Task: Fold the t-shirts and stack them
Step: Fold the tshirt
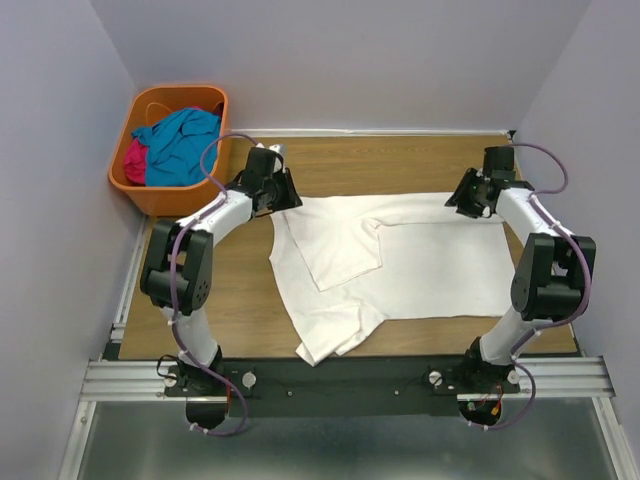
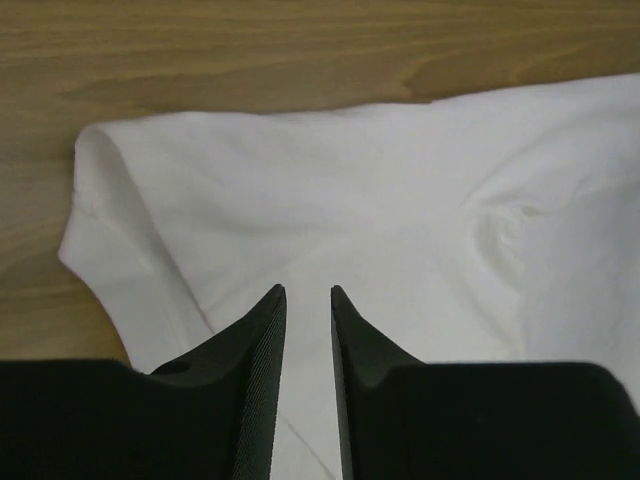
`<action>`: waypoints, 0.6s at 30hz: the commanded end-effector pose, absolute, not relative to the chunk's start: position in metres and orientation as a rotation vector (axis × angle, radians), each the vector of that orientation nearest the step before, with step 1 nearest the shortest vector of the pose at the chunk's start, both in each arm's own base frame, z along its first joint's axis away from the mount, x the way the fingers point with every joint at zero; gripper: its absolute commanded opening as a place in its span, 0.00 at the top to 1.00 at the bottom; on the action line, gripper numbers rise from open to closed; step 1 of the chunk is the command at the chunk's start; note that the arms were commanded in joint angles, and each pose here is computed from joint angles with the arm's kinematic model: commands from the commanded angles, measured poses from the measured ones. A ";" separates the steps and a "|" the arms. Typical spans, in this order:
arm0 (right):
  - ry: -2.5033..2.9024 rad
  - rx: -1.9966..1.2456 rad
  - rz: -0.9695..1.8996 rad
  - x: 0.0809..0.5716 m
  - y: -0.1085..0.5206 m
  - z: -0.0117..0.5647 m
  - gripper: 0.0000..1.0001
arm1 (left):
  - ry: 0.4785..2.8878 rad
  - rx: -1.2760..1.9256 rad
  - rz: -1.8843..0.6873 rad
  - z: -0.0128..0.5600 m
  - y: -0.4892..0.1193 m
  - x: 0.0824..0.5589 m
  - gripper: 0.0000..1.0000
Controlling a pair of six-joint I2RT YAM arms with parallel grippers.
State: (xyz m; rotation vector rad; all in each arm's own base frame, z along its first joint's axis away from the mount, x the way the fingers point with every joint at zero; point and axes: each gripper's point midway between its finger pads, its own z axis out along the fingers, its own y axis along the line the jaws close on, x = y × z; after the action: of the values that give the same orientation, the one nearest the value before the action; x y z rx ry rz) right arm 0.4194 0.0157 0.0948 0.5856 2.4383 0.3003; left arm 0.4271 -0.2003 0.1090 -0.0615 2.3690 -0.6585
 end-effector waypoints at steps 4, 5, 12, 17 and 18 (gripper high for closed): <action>2.315 0.801 0.200 0.459 -0.051 0.079 0.55 | 2.453 -0.095 -0.533 0.053 -0.187 0.466 0.74; 2.294 0.841 0.196 0.463 -0.065 0.074 0.55 | 2.466 -0.102 -0.525 0.043 -0.185 0.469 0.75; 2.288 0.919 0.191 0.474 -0.101 0.031 0.57 | 2.531 -0.154 -0.504 0.010 -0.169 0.479 0.77; 2.314 0.918 0.214 0.484 -0.112 0.006 0.57 | 2.542 -0.197 -0.523 0.002 -0.158 0.496 0.78; 2.311 0.917 0.219 0.487 -0.113 0.006 0.57 | 2.544 -0.199 -0.540 0.001 -0.159 0.499 0.78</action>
State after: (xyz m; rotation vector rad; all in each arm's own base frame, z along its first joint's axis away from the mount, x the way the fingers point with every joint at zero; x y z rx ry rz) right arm 0.4775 -0.1065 0.0270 0.9272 2.2939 0.2154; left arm 0.4991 -0.1772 0.0326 -0.1597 2.4601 -0.5784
